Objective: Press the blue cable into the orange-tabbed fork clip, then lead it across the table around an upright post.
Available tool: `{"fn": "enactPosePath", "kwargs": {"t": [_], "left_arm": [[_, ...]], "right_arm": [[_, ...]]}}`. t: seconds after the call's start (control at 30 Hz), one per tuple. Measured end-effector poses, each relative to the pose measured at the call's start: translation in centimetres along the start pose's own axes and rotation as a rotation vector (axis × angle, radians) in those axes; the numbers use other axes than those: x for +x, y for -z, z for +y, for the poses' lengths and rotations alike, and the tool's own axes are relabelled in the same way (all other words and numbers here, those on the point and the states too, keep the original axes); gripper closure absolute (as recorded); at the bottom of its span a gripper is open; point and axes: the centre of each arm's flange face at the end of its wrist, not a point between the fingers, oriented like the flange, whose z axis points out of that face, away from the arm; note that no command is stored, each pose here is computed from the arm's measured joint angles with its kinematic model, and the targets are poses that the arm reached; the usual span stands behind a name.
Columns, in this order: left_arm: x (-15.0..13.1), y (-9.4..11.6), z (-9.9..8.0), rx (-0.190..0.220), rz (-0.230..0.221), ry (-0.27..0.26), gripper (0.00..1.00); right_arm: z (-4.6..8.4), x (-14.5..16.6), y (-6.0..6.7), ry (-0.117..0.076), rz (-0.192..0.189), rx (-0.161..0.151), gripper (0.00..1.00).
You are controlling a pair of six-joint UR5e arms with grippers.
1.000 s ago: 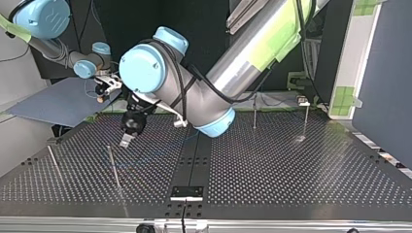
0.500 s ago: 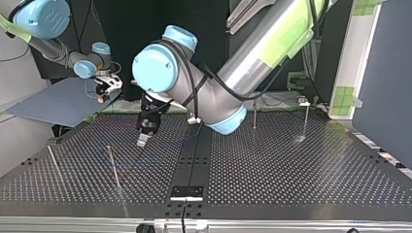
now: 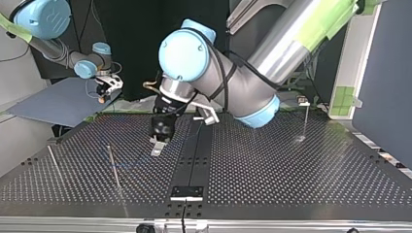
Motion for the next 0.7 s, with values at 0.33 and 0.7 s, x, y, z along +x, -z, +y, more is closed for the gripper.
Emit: {"fn": "enactPosePath", "kwargs": {"t": [0.33, 0.7], "left_arm": [[-2.2, 2.5, 0.0, 0.025, -0.080, 0.040, 0.00], [-3.5, 5.3, -0.1, 0.055, -0.157, 0.058, 0.00]], "right_arm": [[-0.3, 0.0, 0.0, 0.004, 0.000, 0.008, 1.00], [-0.7, -0.1, 0.0, 0.008, -0.001, 0.016, 1.00]]}}
